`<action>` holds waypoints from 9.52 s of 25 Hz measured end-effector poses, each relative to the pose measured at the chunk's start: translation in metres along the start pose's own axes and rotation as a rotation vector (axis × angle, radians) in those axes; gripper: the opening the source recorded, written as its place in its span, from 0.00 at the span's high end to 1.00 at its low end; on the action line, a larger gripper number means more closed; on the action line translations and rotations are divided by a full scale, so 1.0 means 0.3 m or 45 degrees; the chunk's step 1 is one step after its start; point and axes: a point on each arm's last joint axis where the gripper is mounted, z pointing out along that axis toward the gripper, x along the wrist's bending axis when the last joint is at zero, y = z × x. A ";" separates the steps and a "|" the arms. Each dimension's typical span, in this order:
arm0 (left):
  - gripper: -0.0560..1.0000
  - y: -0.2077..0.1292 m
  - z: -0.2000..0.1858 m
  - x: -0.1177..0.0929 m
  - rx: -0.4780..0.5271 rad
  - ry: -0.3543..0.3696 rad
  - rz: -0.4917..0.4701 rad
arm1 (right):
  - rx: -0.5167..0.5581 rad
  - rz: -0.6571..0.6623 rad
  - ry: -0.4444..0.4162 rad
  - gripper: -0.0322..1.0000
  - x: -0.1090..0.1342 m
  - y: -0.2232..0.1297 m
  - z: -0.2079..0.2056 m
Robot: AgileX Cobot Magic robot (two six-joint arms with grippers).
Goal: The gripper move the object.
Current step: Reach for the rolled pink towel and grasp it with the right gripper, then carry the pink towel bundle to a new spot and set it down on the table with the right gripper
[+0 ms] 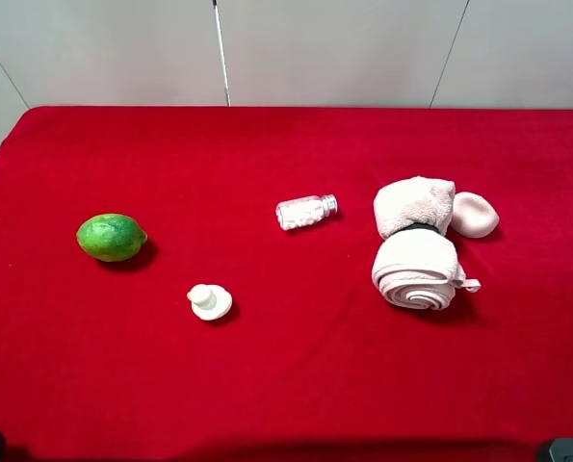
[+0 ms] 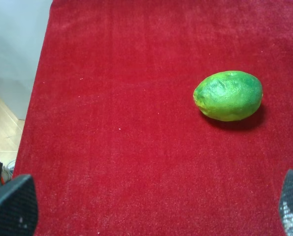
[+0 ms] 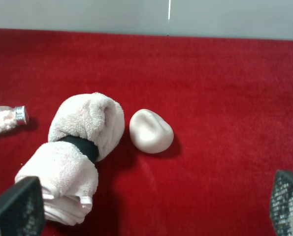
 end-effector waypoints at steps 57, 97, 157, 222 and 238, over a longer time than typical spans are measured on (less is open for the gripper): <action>0.02 0.000 0.000 0.000 0.000 0.000 0.000 | 0.000 0.005 0.008 0.30 0.002 0.000 0.000; 0.02 0.000 0.000 0.000 0.000 0.000 0.000 | 0.212 0.006 0.000 0.30 0.007 0.156 0.152; 0.02 0.000 0.000 0.000 0.000 0.000 0.000 | 0.947 -0.093 0.096 0.30 0.118 0.139 0.974; 0.02 0.000 0.000 0.000 0.000 0.000 0.000 | 1.130 -0.017 0.142 0.49 0.220 -0.134 1.204; 0.02 0.000 0.000 0.000 0.000 0.000 0.000 | 1.135 0.015 0.144 0.57 0.226 -0.135 1.203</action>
